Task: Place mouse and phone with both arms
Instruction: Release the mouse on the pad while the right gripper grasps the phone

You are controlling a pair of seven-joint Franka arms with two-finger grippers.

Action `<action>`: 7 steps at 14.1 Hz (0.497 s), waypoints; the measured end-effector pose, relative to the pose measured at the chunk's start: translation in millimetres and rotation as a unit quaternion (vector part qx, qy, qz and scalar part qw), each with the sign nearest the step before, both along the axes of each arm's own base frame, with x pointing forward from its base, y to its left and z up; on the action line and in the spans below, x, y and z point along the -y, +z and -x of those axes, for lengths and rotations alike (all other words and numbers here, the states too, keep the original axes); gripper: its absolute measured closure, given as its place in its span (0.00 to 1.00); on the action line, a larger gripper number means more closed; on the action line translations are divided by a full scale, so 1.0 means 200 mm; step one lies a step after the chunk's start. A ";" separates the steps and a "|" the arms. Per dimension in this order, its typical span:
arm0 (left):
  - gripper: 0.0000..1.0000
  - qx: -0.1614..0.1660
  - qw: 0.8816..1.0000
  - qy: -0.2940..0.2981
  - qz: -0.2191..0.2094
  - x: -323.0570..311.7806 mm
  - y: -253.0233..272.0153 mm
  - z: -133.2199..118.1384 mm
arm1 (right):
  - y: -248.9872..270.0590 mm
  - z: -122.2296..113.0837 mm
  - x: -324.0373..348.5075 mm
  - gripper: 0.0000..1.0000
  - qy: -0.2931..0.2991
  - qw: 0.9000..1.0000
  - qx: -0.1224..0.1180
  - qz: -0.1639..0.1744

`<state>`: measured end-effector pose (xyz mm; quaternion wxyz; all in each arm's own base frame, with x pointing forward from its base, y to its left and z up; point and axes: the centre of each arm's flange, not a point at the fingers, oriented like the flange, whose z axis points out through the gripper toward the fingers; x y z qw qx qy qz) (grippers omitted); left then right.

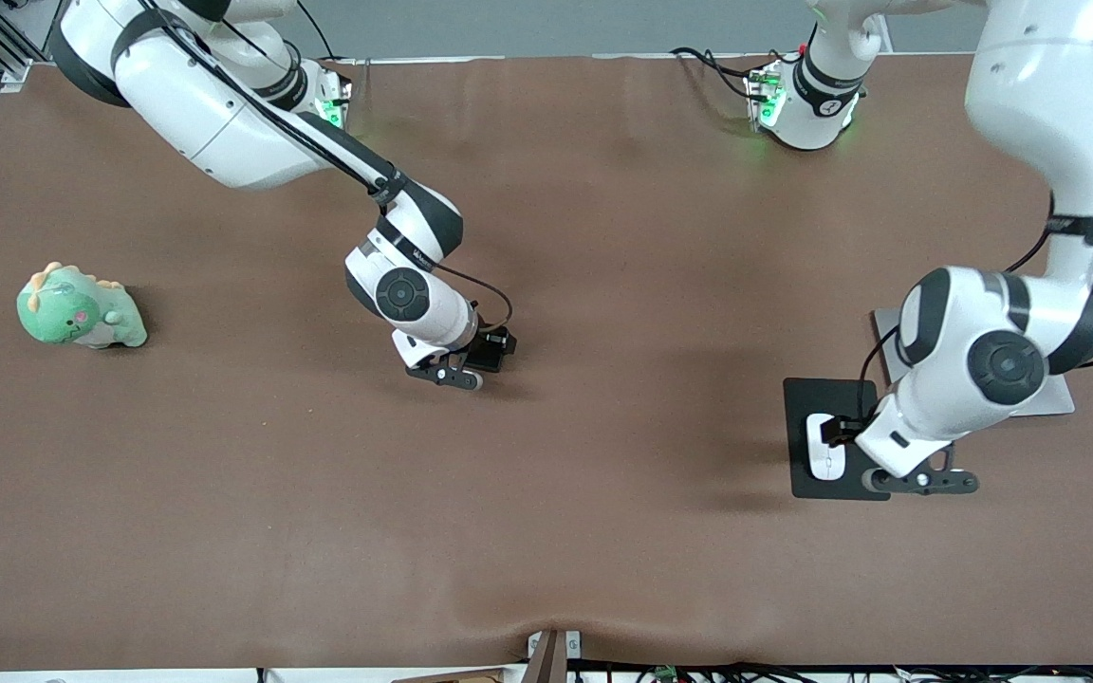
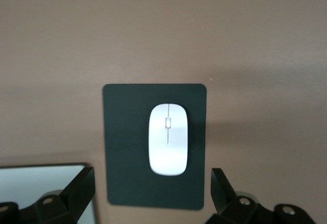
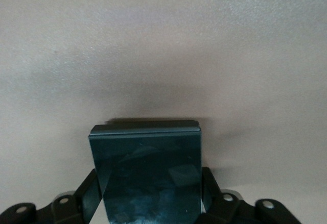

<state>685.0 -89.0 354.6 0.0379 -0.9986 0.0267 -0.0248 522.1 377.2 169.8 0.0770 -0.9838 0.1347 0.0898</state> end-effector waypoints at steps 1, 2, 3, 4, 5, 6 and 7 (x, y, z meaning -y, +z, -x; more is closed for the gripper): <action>0.00 0.001 1.000 0.001 -0.003 0.00 0.12 0.03 | 0.00 -0.01 0.00 0.19 -0.002 1.000 -0.004 0.000; 0.00 0.000 1.000 0.000 -0.006 0.01 0.23 0.06 | 0.00 -0.02 0.01 0.19 -0.003 1.000 -0.007 0.003; 0.00 -0.004 1.000 -0.002 -0.009 0.03 0.33 0.10 | 0.01 -0.03 0.02 0.19 -0.003 1.000 -0.015 0.011; 0.00 -0.005 1.000 -0.005 -0.012 0.05 0.44 0.14 | 0.02 -0.04 0.04 0.19 -0.001 0.999 -0.030 0.024; 0.00 -0.006 1.000 -0.005 -0.013 0.07 0.54 0.18 | 0.04 -0.05 0.07 0.19 0.005 0.998 -0.049 0.043; 0.00 -0.009 1.000 -0.002 -0.010 0.07 0.64 0.23 | 0.09 -0.06 0.12 0.19 0.019 0.996 -0.067 0.063; 0.00 -0.017 1.000 0.003 -0.006 0.07 0.74 0.29 | 0.15 -0.08 0.17 0.19 0.034 0.993 -0.080 0.079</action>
